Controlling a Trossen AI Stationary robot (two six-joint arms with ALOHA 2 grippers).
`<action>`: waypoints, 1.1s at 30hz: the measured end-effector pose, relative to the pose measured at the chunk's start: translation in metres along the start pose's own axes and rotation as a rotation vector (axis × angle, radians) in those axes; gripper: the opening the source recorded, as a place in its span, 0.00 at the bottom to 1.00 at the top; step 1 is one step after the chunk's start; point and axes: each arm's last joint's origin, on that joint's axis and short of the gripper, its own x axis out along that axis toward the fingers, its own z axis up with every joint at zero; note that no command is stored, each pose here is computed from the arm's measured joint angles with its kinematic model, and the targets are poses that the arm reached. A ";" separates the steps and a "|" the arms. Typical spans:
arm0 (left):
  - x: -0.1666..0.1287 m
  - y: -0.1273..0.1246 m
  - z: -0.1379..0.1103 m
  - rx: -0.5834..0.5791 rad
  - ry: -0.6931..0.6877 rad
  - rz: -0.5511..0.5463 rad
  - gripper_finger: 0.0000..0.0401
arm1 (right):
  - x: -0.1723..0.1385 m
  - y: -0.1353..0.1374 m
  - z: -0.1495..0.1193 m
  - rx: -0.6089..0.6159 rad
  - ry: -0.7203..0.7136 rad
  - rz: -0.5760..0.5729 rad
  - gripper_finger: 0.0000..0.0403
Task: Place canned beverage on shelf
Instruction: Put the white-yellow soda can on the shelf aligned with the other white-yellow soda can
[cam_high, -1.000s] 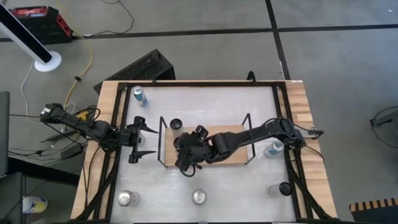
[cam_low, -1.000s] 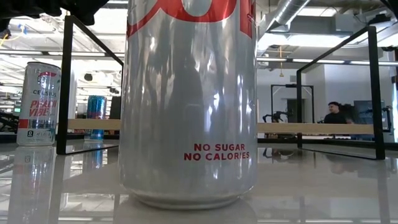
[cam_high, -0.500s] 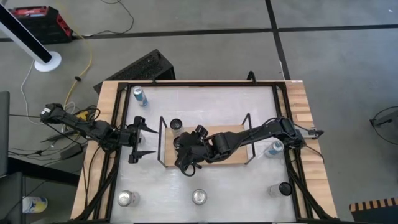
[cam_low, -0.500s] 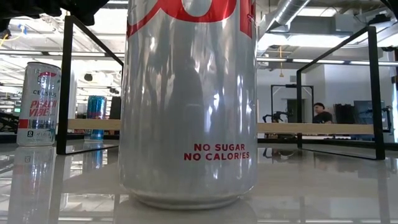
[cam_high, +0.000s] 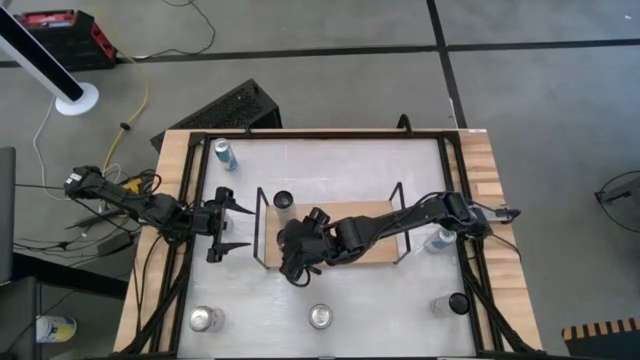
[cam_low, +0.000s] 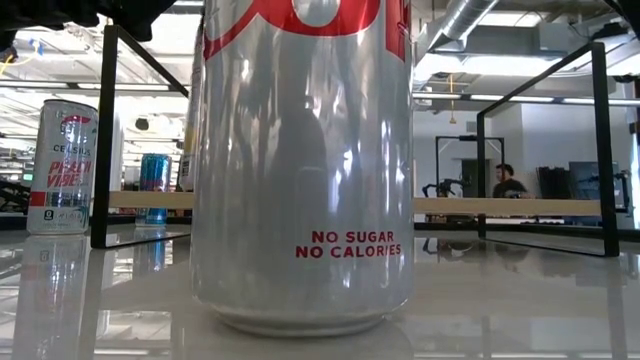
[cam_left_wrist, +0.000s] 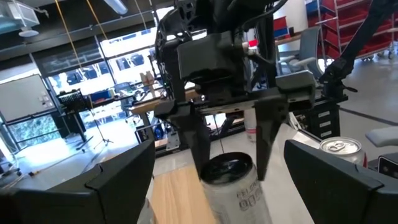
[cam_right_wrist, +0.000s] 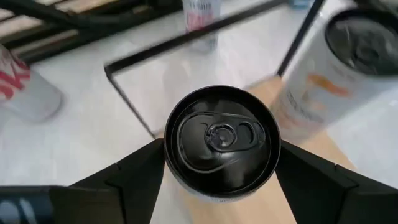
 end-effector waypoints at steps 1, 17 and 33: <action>0.000 0.000 0.000 0.000 0.000 0.000 0.86 | 0.000 0.000 0.000 0.001 0.004 0.001 0.78; 0.000 0.000 0.000 0.000 0.000 0.000 0.86 | -0.004 -0.004 0.000 -0.062 0.033 0.000 0.79; 0.000 0.000 0.000 0.000 0.000 0.000 0.86 | -0.009 -0.011 0.005 -0.112 0.102 0.037 0.90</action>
